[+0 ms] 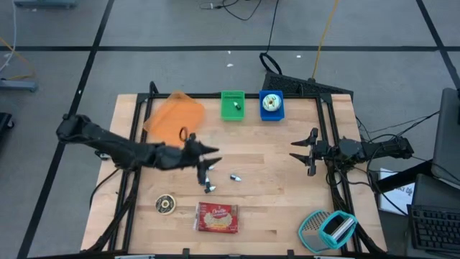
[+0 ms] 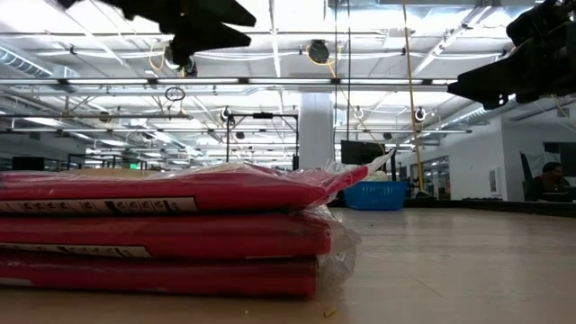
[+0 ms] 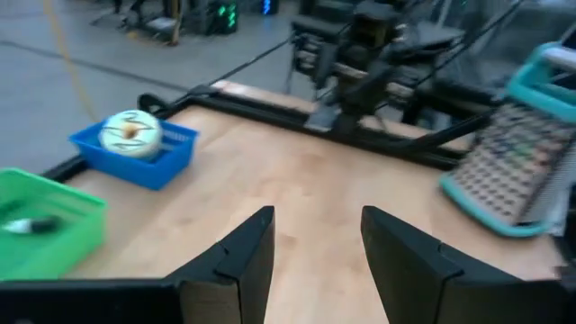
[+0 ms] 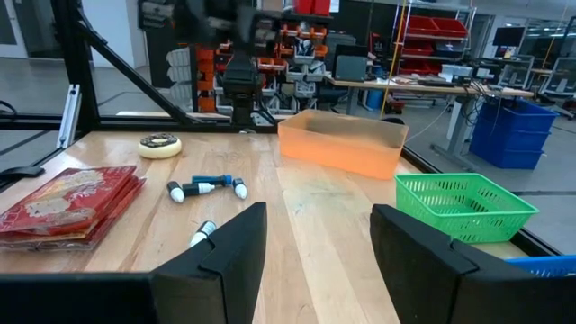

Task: Pick & Place Food Item
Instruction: Put the purple food coloring bottle into the green bin

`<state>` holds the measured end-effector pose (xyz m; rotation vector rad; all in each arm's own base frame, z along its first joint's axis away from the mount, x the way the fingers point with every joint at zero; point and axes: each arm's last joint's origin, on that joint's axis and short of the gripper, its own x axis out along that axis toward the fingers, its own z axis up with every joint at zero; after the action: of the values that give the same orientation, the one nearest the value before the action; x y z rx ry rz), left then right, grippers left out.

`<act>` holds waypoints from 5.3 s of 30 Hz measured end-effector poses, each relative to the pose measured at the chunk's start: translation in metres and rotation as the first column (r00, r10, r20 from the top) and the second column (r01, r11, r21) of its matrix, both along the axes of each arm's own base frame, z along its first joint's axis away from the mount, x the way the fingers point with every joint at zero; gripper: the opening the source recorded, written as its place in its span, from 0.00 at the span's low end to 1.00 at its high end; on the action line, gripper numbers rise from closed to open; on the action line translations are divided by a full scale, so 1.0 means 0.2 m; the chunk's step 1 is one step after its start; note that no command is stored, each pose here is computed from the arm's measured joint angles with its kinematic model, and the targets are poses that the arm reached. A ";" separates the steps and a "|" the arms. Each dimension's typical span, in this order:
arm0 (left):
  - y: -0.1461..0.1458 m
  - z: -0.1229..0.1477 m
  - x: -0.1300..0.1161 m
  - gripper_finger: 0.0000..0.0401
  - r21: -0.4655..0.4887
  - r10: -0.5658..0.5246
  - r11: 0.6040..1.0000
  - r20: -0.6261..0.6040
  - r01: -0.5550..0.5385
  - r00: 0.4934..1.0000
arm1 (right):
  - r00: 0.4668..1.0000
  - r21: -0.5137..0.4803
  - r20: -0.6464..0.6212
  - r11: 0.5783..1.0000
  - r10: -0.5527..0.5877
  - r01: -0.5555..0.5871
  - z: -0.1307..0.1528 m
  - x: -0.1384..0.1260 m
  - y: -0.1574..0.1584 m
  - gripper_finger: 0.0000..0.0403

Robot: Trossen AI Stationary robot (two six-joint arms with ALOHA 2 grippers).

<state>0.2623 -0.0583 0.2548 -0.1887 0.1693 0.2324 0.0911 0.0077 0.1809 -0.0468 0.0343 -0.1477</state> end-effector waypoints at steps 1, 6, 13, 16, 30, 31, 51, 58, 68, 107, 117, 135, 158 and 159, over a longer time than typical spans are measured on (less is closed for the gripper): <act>-0.03 -0.03 -0.02 0.42 -0.011 -0.019 1.000 0.030 0.020 0.999 | 1.000 0.000 -0.001 1.000 0.000 0.000 0.00 0.00 0.00 0.46; -0.10 -0.17 -0.10 0.42 -0.030 -0.097 0.995 0.081 0.100 0.992 | 1.000 0.000 0.000 1.000 0.000 0.000 0.00 0.00 0.00 0.46; -0.10 -0.21 -0.12 0.42 -0.017 -0.106 0.994 0.061 0.107 0.992 | 1.000 0.000 -0.001 1.000 0.000 0.000 0.00 0.00 0.00 0.46; -0.10 -0.21 -0.12 0.42 -0.010 -0.103 0.995 0.064 0.104 0.993 | 1.000 0.000 0.000 1.000 0.000 0.000 0.00 0.00 0.00 0.46; 0.03 -0.37 0.07 0.42 0.037 -0.093 0.994 -0.150 0.100 0.984 | 1.000 0.000 0.000 1.000 0.000 0.000 0.00 0.00 0.00 0.46; 0.04 -0.37 0.12 0.42 0.044 -0.090 0.994 -0.172 0.099 0.981 | 1.000 0.000 0.000 1.000 0.000 0.000 0.00 0.00 0.00 0.46; 0.03 -0.44 0.56 0.73 0.114 -0.236 0.913 -0.637 0.392 0.734 | 1.000 0.000 0.000 1.000 0.000 0.000 0.00 0.00 0.00 0.46; 0.01 -0.46 0.54 0.73 0.071 -0.269 0.905 -0.667 0.419 0.695 | 1.000 0.000 -0.001 1.000 0.000 0.000 0.00 0.00 0.00 0.46; 0.00 -0.64 0.57 0.73 0.048 -0.268 0.902 -0.716 0.428 0.644 | 1.000 0.000 -0.001 1.000 0.000 0.000 0.00 0.00 0.00 0.46; 0.04 -0.66 0.62 0.23 -0.047 -0.173 0.982 -0.621 0.184 0.765 | 1.000 0.000 -0.002 1.000 0.000 0.000 0.00 0.00 0.00 0.46; 0.16 -0.63 0.65 0.23 -0.006 0.044 0.998 -0.537 -0.057 0.842 | 1.000 0.000 -0.002 1.000 0.000 0.000 0.00 0.00 0.00 0.46; 0.69 -0.47 0.69 0.23 -0.041 0.337 0.932 -0.261 -0.359 0.904 | 1.000 0.000 -0.001 1.000 0.000 0.000 0.00 0.00 0.00 0.46; 1.12 -0.50 0.53 0.23 -0.156 0.593 0.742 -0.302 -0.652 0.747 | 1.000 0.000 -0.001 1.000 0.000 0.000 0.00 0.00 0.00 0.46; 1.12 -0.51 0.52 0.23 -0.160 0.595 0.735 -0.312 -0.659 0.740 | 1.000 0.000 -0.001 1.000 0.000 0.000 0.00 0.00 0.00 0.46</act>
<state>0.3670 0.1662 0.1528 -0.4853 0.3796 0.9308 0.0912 0.0077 0.1808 -0.0471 0.0357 -0.1477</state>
